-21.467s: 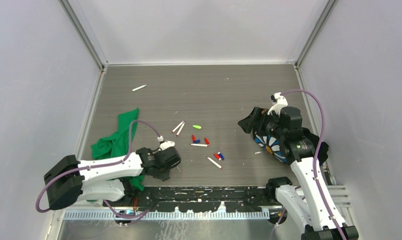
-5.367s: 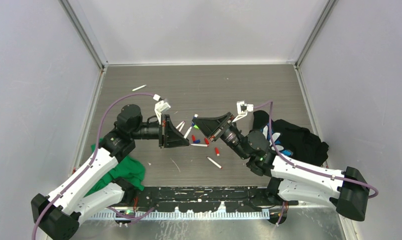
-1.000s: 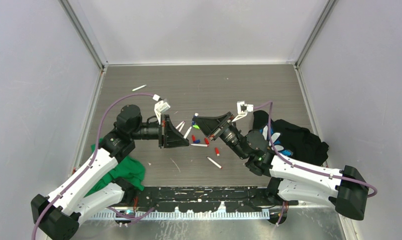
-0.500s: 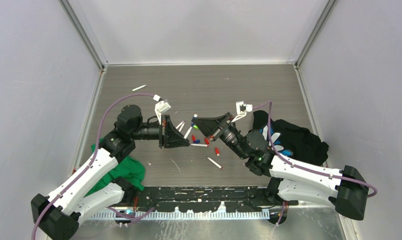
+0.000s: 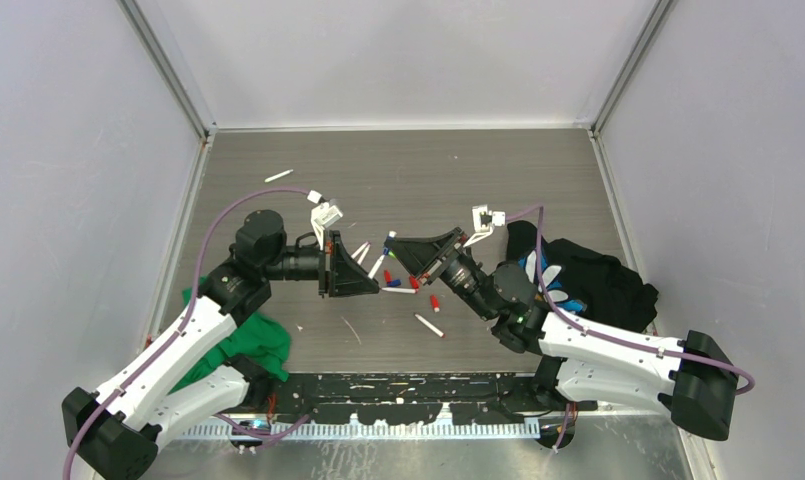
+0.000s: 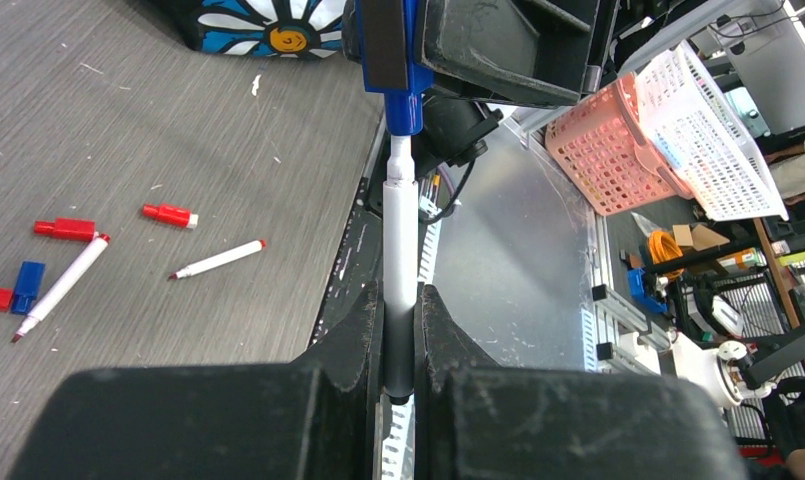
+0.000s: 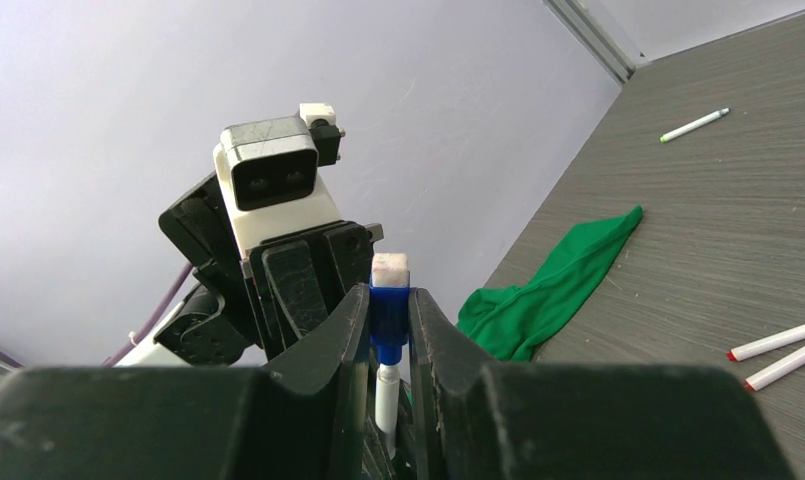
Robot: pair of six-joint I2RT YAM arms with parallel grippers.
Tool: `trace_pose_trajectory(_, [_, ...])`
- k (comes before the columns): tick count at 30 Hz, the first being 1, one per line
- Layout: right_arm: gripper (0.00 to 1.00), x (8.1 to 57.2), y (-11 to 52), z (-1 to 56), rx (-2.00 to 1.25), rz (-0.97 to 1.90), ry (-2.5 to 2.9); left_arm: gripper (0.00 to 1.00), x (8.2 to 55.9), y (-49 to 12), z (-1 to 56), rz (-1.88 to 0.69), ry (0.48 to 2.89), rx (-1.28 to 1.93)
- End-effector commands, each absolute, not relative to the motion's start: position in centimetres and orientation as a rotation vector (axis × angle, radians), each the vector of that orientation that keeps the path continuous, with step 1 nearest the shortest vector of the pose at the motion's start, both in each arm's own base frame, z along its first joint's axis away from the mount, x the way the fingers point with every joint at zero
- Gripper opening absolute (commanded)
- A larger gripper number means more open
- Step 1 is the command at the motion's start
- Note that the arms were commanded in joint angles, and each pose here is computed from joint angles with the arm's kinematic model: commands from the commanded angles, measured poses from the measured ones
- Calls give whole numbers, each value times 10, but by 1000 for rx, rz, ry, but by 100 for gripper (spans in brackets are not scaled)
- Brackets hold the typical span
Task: Insert the pens into the pen caps
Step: Insert the pen cap onto the pen.
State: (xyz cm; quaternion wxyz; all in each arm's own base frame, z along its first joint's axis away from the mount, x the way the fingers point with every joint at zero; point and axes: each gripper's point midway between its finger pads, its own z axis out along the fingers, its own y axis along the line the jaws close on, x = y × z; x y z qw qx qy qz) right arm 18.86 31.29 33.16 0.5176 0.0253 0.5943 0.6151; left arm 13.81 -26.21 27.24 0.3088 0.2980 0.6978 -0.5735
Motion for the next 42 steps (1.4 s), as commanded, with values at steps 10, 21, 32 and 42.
trace_pose_trajectory(10, [1, 176, 322, 345, 19, 1581, 1380, 0, 154, -267, 296, -1482, 1760, 746])
trace_pose_trajectory(21, [1, 175, 319, 338, 13, 1567, 1387, 0, 169, -269, 304, -1466, 1731, 657])
trace_pose_trajectory(32, [1, 147, 345, 343, -200, 1627, 1427, 0, 178, -281, 321, -1478, 1698, 736])
trace_pose_trajectory(42, [1, 126, 349, 311, -260, 1630, 1560, 0, 175, -275, 329, -1447, 1588, 748])
